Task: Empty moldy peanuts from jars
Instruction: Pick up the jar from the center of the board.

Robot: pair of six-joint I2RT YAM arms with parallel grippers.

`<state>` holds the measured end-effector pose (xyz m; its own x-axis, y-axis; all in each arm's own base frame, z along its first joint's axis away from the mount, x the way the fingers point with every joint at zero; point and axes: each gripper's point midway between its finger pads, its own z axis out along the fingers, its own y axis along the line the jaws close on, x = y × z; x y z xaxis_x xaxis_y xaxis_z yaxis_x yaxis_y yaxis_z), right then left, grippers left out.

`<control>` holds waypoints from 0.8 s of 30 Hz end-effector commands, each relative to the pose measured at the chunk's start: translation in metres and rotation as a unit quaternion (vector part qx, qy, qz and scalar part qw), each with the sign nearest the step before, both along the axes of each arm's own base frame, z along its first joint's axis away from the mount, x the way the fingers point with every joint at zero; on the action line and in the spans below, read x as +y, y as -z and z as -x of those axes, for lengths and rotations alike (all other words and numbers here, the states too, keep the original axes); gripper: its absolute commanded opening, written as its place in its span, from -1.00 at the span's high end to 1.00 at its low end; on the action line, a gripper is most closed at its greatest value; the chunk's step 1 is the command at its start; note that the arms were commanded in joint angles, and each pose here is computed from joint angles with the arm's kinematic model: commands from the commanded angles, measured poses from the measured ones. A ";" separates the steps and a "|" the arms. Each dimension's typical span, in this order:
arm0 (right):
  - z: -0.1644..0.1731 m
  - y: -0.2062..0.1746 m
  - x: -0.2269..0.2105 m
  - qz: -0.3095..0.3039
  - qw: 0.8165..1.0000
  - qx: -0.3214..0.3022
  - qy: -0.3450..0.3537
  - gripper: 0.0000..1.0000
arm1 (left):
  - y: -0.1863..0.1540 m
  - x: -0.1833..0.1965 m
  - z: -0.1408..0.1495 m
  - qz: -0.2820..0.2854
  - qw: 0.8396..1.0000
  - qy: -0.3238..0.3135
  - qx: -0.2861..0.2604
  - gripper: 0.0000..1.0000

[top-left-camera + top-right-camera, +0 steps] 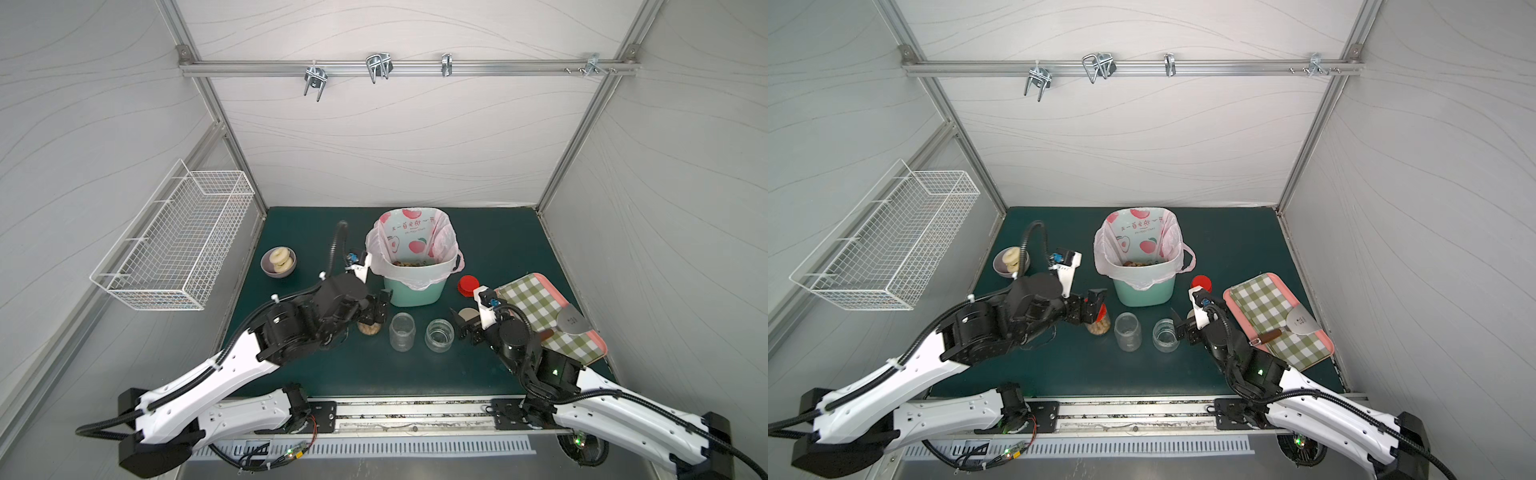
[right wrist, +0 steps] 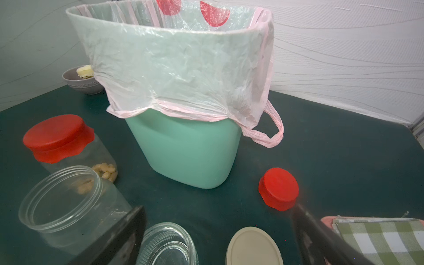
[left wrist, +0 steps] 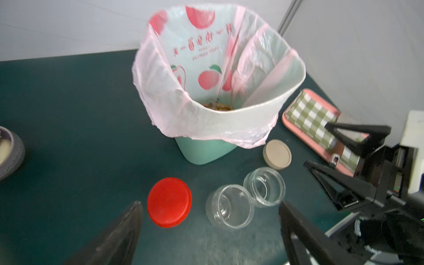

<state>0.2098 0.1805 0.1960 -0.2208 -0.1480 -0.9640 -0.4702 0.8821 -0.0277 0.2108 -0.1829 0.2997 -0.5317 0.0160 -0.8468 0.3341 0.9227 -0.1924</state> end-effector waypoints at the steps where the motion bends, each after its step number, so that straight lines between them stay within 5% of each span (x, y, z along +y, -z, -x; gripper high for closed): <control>1: -0.005 -0.009 -0.004 -0.016 1.000 0.008 0.020 -0.98 | -0.016 0.027 -0.007 0.057 0.994 -0.060 -0.070 -0.94; 13: -0.023 -0.007 -0.047 -0.034 0.981 0.066 0.177 -0.98 | 0.022 0.093 -0.002 0.091 0.981 -0.141 -0.098 -0.97; 24: 0.003 -0.046 -0.008 -0.050 0.991 0.123 0.024 -0.98 | 0.064 0.108 -0.018 0.123 0.977 -0.173 -0.034 -0.97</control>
